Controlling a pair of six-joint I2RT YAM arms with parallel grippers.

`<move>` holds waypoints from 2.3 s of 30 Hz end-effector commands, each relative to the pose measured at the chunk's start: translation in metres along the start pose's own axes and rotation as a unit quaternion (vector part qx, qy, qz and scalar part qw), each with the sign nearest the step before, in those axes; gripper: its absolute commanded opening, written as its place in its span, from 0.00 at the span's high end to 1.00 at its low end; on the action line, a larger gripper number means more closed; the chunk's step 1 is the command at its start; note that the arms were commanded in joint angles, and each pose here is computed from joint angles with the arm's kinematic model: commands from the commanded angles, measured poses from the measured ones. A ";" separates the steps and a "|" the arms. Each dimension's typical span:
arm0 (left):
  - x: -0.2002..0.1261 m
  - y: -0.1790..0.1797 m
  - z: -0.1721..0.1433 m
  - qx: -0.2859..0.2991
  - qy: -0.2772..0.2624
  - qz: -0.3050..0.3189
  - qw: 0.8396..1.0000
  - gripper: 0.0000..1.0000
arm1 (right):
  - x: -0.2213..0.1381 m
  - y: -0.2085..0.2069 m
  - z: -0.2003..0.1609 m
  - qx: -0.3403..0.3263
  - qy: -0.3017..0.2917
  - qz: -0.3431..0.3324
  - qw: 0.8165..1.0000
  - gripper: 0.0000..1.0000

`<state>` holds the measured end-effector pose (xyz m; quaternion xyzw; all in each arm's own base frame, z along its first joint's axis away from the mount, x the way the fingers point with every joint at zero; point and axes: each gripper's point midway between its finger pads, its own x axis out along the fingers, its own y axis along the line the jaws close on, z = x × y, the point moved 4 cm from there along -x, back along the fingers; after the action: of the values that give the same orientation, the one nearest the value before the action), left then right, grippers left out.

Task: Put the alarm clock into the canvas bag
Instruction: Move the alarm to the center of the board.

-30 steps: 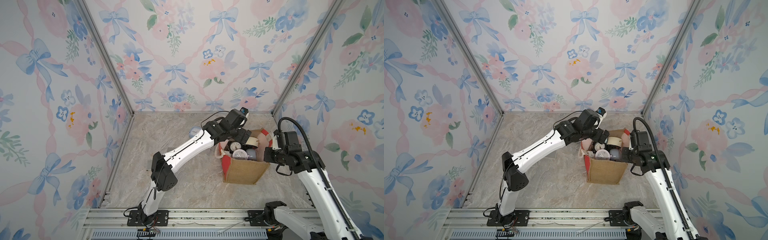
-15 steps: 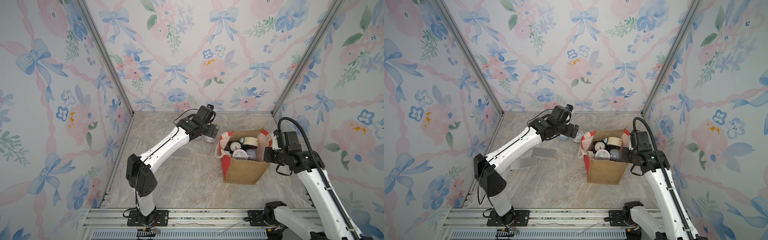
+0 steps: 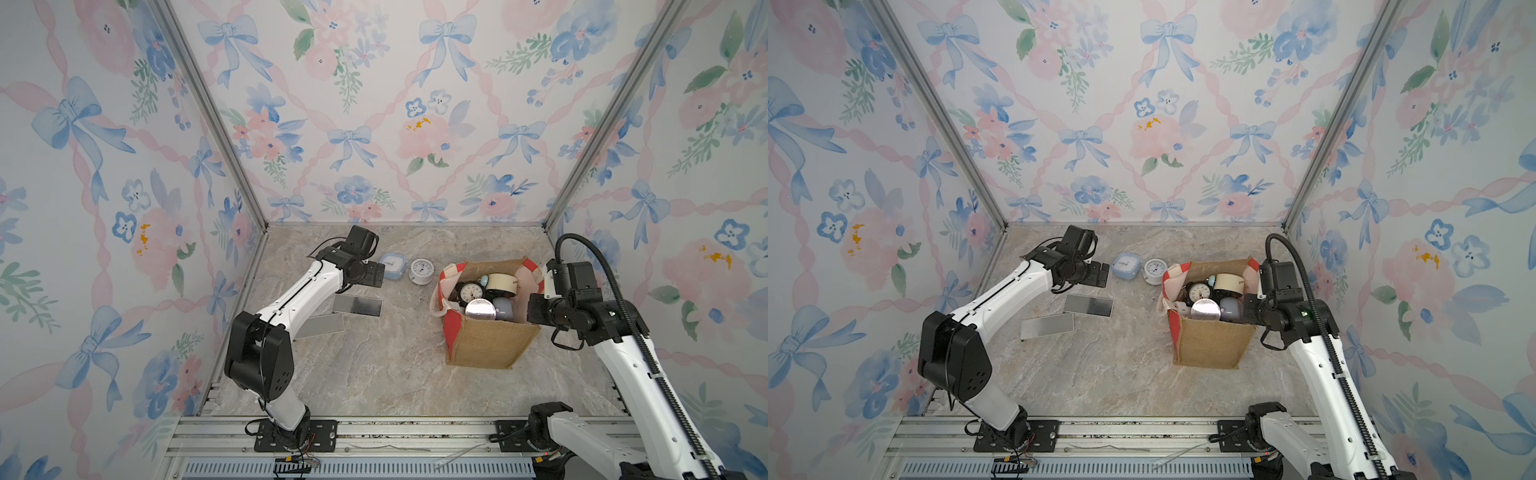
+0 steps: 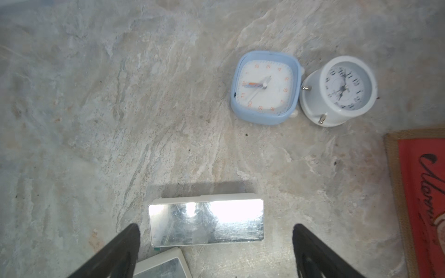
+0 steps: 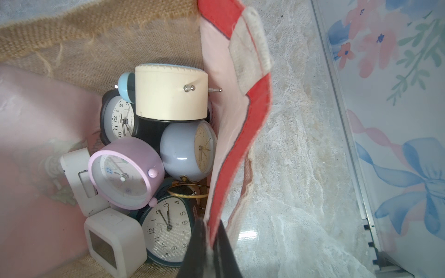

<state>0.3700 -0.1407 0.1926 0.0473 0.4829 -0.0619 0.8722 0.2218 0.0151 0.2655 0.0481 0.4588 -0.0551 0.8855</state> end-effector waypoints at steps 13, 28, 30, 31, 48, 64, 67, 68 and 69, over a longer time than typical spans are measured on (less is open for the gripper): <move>0.041 0.083 -0.065 -0.128 0.079 -0.004 0.989 0.02 | -0.002 0.003 0.003 -0.004 -0.001 0.010 1.000 0.99; 0.074 0.111 -0.120 -0.189 0.162 0.014 0.968 0.02 | -0.011 0.001 0.001 -0.009 -0.020 0.015 1.000 0.99; 0.075 0.108 -0.124 -0.191 0.168 0.007 0.967 0.02 | -0.013 0.000 0.000 -0.010 -0.025 0.015 1.000 0.98; 0.074 0.107 -0.128 -0.193 0.170 0.006 0.966 0.02 | -0.014 0.000 0.000 -0.010 -0.026 0.015 0.999 0.98; 0.041 0.070 -0.149 -0.206 0.157 -0.062 0.964 0.02 | -0.017 0.004 -0.001 -0.022 -0.034 0.021 0.999 0.98; 0.033 0.025 -0.160 -0.145 0.176 -0.050 0.972 0.02 | -0.018 0.004 -0.002 -0.027 -0.037 0.018 0.999 0.97; 0.019 0.023 -0.148 -0.138 0.153 -0.031 0.978 0.02 | -0.017 0.005 -0.002 -0.028 -0.036 0.016 0.999 0.97; 0.014 0.025 -0.145 -0.145 0.142 -0.024 0.979 0.02 | -0.017 0.005 -0.002 -0.028 -0.035 0.016 0.999 0.97; 0.009 0.025 -0.143 -0.152 0.135 -0.024 0.979 0.02 | -0.016 0.005 -0.002 -0.028 -0.035 0.016 0.999 0.97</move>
<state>0.2572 -0.1022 0.0865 -0.0815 0.6255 -0.0311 0.7753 0.2128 0.0198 0.2706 0.0391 0.4451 -0.0349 0.8939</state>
